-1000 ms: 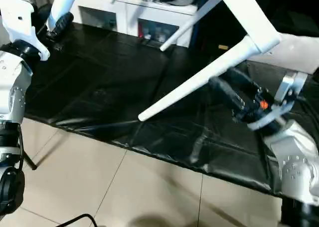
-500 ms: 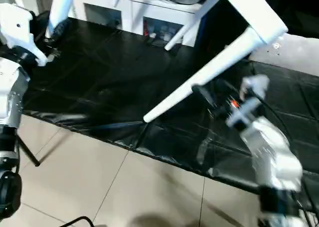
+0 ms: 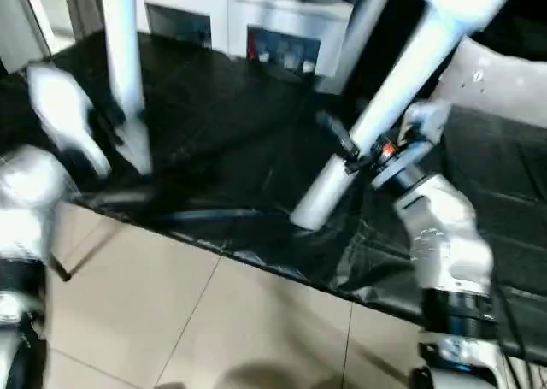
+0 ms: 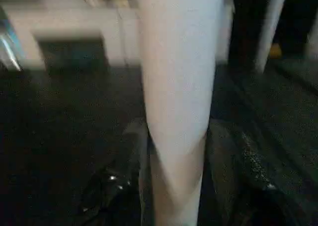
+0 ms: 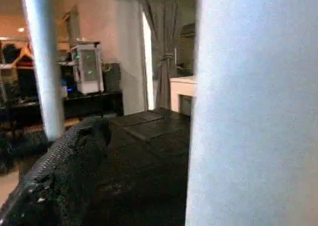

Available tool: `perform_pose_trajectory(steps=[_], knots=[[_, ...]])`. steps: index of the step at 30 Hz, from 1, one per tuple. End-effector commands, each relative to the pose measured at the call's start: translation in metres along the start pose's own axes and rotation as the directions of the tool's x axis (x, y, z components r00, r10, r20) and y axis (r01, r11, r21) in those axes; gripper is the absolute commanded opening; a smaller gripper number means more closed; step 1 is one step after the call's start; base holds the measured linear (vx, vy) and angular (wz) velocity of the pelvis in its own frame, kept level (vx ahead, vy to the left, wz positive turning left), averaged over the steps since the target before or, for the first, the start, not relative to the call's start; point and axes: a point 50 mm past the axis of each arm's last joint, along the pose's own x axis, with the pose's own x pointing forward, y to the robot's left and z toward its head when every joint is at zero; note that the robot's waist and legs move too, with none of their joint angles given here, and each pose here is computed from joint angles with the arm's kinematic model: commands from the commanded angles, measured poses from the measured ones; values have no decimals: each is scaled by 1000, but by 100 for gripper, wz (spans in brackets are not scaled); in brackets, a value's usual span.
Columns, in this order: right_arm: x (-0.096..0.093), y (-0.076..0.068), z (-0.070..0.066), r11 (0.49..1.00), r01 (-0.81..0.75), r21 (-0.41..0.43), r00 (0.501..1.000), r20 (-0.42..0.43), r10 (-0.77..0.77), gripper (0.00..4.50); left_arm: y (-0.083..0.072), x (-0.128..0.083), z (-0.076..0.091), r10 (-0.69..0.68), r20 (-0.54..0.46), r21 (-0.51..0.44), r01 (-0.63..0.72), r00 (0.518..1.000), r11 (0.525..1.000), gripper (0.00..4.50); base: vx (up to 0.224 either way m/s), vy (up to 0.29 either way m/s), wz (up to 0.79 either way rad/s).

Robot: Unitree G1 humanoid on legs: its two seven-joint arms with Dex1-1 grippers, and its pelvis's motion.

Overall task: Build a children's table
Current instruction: Flip table

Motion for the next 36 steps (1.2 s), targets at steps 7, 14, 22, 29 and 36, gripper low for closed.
perform_pose_trajectory(steps=[7,14,22,29,36], knots=[[9,30,16,986,-154,-56,987,25,156,450,-24,-3,11,-85,61,49,82,994,995,155,0,0,0],[6,40,-4,991,-128,-49,991,-50,125,450,-10,-12,-7,0,3,73,0,1000,997,155,0,0,0],[-15,29,-24,997,40,-62,995,-87,-45,450,-2,-31,-11,-1,15,11,1,1000,1000,225,0,0,0],[-49,37,-44,995,83,-57,989,-118,-89,450,4,-64,-22,-15,78,-82,22,997,996,269,0,0,0],[-90,57,-41,992,124,-24,983,-134,-127,450,-4,-108,-38,1,92,-202,18,996,979,295,0,0,0]])
